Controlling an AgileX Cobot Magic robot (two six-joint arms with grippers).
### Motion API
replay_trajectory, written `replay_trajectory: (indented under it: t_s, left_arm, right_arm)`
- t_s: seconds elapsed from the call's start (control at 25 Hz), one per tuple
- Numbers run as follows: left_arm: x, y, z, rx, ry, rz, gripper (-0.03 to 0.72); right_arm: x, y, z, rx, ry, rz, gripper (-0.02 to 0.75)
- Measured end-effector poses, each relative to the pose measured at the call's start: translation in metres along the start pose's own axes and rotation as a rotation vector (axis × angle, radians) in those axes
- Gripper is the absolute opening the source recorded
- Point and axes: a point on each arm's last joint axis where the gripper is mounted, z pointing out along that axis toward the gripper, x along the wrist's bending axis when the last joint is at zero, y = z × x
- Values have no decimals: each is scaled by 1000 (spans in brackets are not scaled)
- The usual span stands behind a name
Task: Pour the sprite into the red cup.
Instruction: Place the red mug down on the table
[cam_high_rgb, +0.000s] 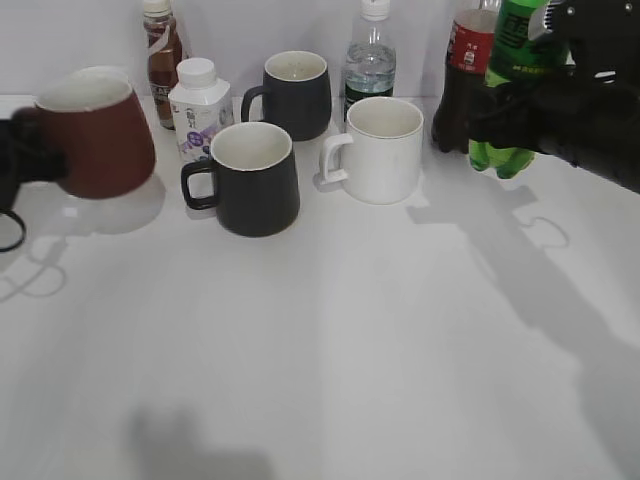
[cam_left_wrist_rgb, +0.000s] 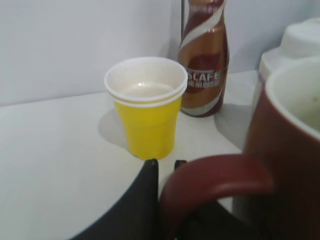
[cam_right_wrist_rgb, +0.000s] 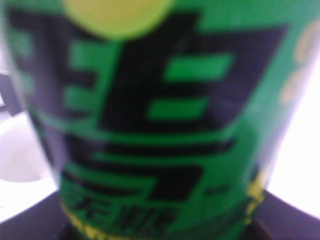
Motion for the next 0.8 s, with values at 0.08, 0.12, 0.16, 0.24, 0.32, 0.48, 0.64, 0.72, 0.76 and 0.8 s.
replay_trajectory:
  t_s: [0.08,0.12,0.16,0.24,0.32,0.48,0.64,0.72,0.76,0.8]
  left_arm:
    - [1,-9,8,-15,-3,3,64]
    - [1,-15,11,-17,3,9,64]
    - [2,-18,14,-32,10,12,64]
    - [4,-26,20,-57,20,26,64]
    - [5,-32,24,-80,27,27,64]
    - [6,-41,35,-100,25,42,64]
    - [7,-48,46,-110,24,48,64]
    - [8,-50,50,-122,28,57,64]
    - [8,-52,51,-123,27,59,64]
    - [9,-53,53,-125,29,58,64]
  right_arm:
    - [-1,-1,1,-10,-8,-3,375]
    - [-1,-2,2,-14,-11,-3,375]
    - [-1,-3,4,-20,-13,-5,375]
    - [-2,-6,6,-20,-20,-2,375]
    - [-2,-10,9,-12,-23,0,375]
    - [-2,-14,11,-13,-28,1,375]
    - [-2,-14,11,-18,-29,2,375]
    - [-2,-14,11,-19,-29,1,375]
    - [-2,-14,11,-19,-29,1,375]
    - [-2,-14,11,-19,-29,1,375]
